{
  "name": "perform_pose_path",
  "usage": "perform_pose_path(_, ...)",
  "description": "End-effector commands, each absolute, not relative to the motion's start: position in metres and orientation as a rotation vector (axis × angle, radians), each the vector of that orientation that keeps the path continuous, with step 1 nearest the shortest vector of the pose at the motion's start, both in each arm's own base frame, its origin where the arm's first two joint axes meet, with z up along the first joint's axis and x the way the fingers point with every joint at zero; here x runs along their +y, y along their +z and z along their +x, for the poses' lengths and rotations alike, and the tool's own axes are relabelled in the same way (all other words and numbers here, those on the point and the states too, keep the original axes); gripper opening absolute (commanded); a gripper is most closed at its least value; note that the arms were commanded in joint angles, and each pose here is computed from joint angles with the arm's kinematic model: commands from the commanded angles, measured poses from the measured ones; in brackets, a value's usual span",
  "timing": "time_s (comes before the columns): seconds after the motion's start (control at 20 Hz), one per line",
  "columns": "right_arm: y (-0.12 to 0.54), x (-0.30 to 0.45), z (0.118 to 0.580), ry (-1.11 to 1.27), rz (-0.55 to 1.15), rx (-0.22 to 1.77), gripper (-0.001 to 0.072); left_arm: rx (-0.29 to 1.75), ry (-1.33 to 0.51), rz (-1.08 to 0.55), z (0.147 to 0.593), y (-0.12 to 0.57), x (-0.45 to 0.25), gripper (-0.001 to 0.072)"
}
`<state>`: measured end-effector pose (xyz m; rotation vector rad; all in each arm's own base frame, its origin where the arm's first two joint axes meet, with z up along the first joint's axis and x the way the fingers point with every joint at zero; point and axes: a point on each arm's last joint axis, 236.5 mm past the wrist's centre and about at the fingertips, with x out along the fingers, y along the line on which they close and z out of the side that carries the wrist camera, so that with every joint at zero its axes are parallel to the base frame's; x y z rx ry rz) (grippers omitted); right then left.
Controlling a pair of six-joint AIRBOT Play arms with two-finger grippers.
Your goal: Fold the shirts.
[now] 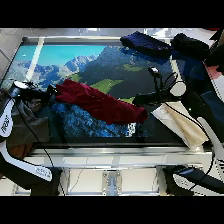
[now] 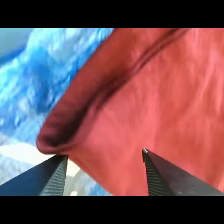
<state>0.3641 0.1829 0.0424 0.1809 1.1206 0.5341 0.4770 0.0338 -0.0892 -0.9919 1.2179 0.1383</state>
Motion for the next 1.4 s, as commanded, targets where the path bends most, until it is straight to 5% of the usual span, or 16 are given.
perform_pose_path(0.0,0.044,0.185,0.368,0.521,0.198,1.109,0.0526,1.158,0.168,-1.001,0.49,-0.092,0.043,0.0513)
perform_pose_path(0.15,0.043,0.185,0.367,0.522,0.196,1.113,0.0526,1.171,0.169,-1.005,0.489,-0.099,0.041,0.0185)
perform_pose_path(0.2,0.039,0.183,0.364,0.522,0.184,1.129,0.0526,1.17,0.152,-0.997,0.489,-0.1,0.04,0.001)
perform_pose_path(0.4,-0.016,0.195,0.351,0.539,0.145,1.298,0.0544,1.123,0.067,-1.018,0.501,-0.088,0.029,0.0011)
perform_pose_path(0.5,-0.05,0.222,0.347,0.567,0.137,1.353,0.0642,1.106,0.037,-1.029,0.505,-0.083,0.024,0.0012)
perform_pose_path(0.8,-0.101,0.257,0.367,0.603,-0.076,1.369,0.0644,1.134,-0.009,-1.009,0.499,-0.082,0.015,0.0012)
perform_pose_path(1.05,-0.11,0.263,0.378,0.603,-0.082,1.366,0.0623,1.138,-0.026,-0.989,0.498,-0.082,0.014,0.0012)
perform_pose_path(1.1,-0.112,0.264,0.377,0.604,-0.079,1.373,0.0566,1.138,-0.026,-0.989,0.498,-0.082,0.014,0.0012)
perform_pose_path(1.15,-0.113,0.265,0.378,0.604,-0.075,1.372,0.0397,1.138,-0.026,-0.989,0.498,-0.082,0.014,0.0012)
perform_pose_path(1.2,-0.111,0.266,0.379,0.605,-0.073,1.366,0.0097,1.138,-0.027,-0.99,0.498,-0.082,0.014,0.0012)
perform_pose_path(1.25,-0.106,0.267,0.382,0.609,-0.072,1.357,0.0021,1.139,-0.034,-0.997,0.498,-0.08,0.012,0.0011)
perform_pose_path(1.35,-0.083,0.272,0.388,0.631,-0.076,1.336,0.0023,1.106,-0.065,-1.008,0.501,-0.064,0.011,0.0011)
